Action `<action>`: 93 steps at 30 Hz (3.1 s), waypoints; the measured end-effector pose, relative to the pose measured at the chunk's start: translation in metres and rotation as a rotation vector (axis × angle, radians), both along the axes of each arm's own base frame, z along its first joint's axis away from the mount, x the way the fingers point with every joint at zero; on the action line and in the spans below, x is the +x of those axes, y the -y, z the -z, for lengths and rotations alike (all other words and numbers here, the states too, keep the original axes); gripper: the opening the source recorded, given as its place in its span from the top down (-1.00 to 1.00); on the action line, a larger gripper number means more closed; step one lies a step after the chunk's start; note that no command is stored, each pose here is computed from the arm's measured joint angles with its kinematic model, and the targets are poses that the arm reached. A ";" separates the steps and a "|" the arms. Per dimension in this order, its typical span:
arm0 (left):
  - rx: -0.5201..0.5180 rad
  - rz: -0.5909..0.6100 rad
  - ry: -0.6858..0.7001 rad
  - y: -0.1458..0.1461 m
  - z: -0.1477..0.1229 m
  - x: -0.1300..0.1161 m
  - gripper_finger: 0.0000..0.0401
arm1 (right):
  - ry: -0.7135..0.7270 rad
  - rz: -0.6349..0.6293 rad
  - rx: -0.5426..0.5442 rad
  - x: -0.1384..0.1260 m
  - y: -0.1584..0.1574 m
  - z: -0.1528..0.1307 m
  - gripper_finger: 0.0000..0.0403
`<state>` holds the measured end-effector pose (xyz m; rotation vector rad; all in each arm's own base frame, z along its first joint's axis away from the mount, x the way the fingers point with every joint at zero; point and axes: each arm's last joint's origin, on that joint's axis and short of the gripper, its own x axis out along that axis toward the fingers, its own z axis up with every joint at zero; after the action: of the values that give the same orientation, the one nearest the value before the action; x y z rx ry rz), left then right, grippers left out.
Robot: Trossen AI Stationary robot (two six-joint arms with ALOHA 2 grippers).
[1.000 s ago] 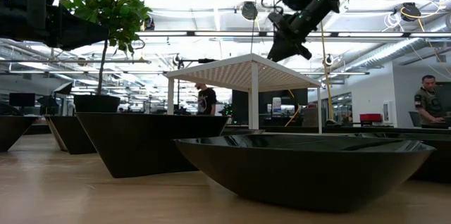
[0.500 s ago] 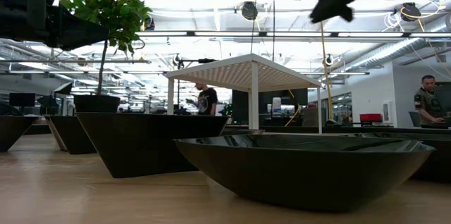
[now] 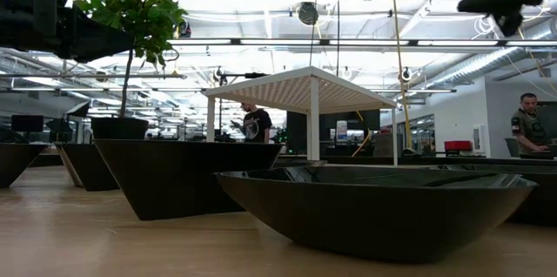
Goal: Pick & Place Mini shaped plates
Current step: Put the black distorted square plate on the shelf
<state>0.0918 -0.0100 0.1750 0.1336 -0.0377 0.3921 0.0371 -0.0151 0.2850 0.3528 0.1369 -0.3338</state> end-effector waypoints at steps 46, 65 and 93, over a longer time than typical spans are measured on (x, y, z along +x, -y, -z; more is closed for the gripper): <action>-0.001 -0.009 -0.001 0.000 0.000 0.000 -0.06 | 0.162 -0.450 -0.260 0.065 -0.030 0.098 1.00; -0.001 -0.009 0.000 0.000 0.000 0.000 -0.06 | 0.189 -0.411 -0.413 0.058 -0.033 0.111 1.00; -0.011 -0.006 0.006 0.000 0.000 0.000 -0.06 | 0.189 -0.398 -0.393 0.058 -0.032 0.112 1.00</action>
<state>0.0917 -0.0098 0.1752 0.1216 -0.0413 0.3991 0.0948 0.0171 0.1732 -0.0374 -0.0461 0.0695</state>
